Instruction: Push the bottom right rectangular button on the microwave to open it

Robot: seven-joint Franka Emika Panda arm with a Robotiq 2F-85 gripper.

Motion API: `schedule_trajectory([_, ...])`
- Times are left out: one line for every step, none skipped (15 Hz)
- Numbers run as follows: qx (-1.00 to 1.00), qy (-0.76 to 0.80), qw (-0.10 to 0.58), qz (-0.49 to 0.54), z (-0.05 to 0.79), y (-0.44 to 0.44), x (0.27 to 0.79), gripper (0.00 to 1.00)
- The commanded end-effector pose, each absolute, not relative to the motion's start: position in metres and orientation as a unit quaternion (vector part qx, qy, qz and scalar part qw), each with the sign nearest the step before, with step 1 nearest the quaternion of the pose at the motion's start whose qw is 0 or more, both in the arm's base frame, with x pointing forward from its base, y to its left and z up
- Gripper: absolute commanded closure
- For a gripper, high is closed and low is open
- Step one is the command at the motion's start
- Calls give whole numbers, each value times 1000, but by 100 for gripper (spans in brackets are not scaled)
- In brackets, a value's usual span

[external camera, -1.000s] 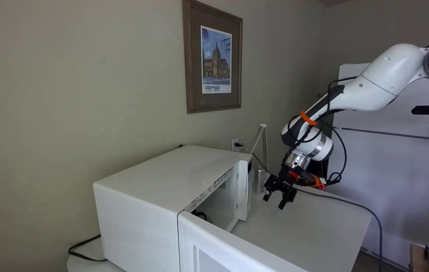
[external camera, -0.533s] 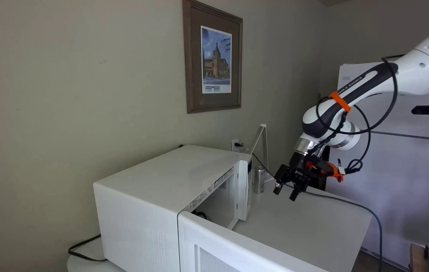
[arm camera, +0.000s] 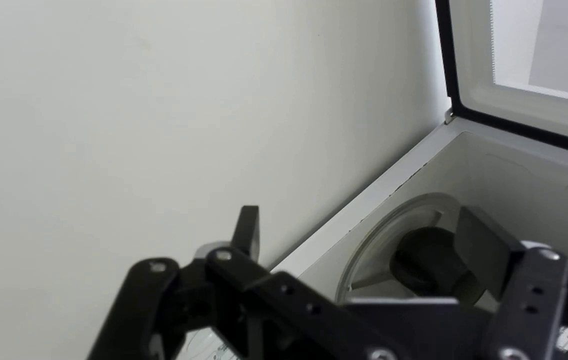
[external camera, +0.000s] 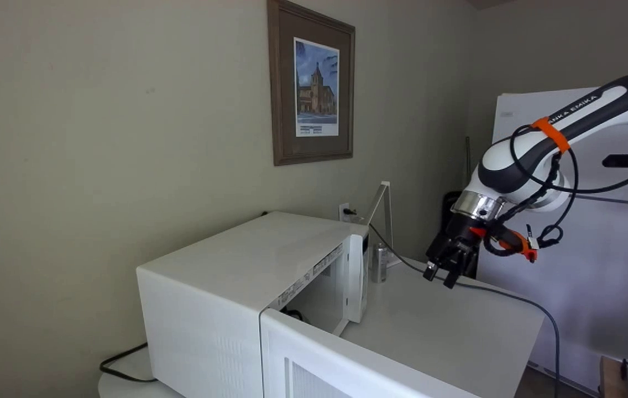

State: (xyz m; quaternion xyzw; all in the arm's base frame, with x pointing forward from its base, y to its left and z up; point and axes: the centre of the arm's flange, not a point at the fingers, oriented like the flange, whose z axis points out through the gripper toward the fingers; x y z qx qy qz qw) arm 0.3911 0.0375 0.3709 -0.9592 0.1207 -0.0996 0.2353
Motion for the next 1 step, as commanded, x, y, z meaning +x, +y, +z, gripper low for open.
schedule_trajectory([-959, 120, 235, -99, 370, 37, 390, 0])
